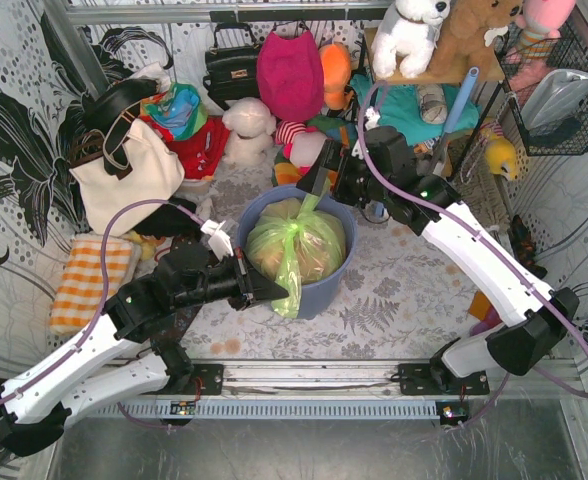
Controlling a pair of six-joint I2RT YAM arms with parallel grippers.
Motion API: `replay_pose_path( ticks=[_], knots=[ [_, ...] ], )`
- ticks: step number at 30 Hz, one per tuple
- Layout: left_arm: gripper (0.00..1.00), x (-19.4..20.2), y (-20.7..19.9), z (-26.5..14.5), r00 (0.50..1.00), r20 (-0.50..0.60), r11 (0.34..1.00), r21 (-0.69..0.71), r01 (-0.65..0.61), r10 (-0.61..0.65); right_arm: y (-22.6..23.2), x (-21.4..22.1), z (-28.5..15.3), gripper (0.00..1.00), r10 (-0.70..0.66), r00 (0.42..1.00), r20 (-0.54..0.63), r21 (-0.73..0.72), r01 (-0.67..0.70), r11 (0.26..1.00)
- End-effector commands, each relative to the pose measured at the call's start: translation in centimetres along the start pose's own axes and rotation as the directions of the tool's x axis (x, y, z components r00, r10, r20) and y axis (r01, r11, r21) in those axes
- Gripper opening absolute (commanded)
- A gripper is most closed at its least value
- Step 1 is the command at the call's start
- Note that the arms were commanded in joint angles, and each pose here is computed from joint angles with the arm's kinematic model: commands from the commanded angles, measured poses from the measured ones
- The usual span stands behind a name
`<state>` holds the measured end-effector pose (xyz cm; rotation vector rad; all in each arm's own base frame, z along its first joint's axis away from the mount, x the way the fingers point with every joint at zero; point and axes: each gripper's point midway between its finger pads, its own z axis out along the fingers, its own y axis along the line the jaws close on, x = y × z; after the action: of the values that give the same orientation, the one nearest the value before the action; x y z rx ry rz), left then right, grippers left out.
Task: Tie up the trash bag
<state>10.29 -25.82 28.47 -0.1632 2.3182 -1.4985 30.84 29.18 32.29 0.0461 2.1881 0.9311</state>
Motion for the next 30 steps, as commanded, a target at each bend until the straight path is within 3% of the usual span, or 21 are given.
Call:
replay_pose_path(
  ticks=[1, 4, 10, 14, 18, 24, 30],
  knots=[
    [0.00, -0.1, -1.1, -0.1, 1.000, 0.012, 0.998, 0.059, -0.010, 0.010, 1.0, 0.1, 0.9, 0.95, 0.060, 0.998, -0.017, -0.053, -0.060, 0.997],
    [0.00, -0.1, -1.3, -0.2, 1.000, 0.011, 0.998, 0.062, -0.009, 0.009, 1.0, 0.4, 1.7, 0.93, 0.079, 0.996, -0.026, -0.067, -0.081, 0.994],
    [0.00, -0.1, -1.3, -0.2, 1.000, 0.013, 0.998, 0.062, -0.010, 0.009, 1.9, 0.6, 3.3, 0.69, 0.099, 0.994, -0.050, -0.115, -0.104, 0.988],
    [0.00, -0.2, -1.4, -0.4, 1.000, 0.017, 0.998, 0.070, -0.005, 0.004, 2.3, 0.0, 3.2, 0.41, 0.095, 0.995, -0.036, -0.127, -0.099, 0.987],
    [0.00, -0.5, -2.2, -1.0, 0.999, 0.032, 0.996, 0.083, -0.007, 0.004, 3.1, -1.4, 2.1, 0.00, 0.030, 0.999, 0.012, -0.143, -0.028, 0.989],
    [0.00, -1.6, -5.1, -2.7, 0.997, 0.072, 0.993, 0.115, -0.040, 0.032, 5.0, -5.8, 0.2, 0.00, -0.148, 0.979, 0.137, -0.115, 0.164, 0.980],
    [0.00, -2.6, -7.3, -4.3, 0.992, 0.103, 0.990, 0.105, -0.090, 0.079, 3.7, -8.9, 0.5, 0.00, -0.296, 0.936, 0.189, 0.044, 0.293, 0.955]
  ],
)
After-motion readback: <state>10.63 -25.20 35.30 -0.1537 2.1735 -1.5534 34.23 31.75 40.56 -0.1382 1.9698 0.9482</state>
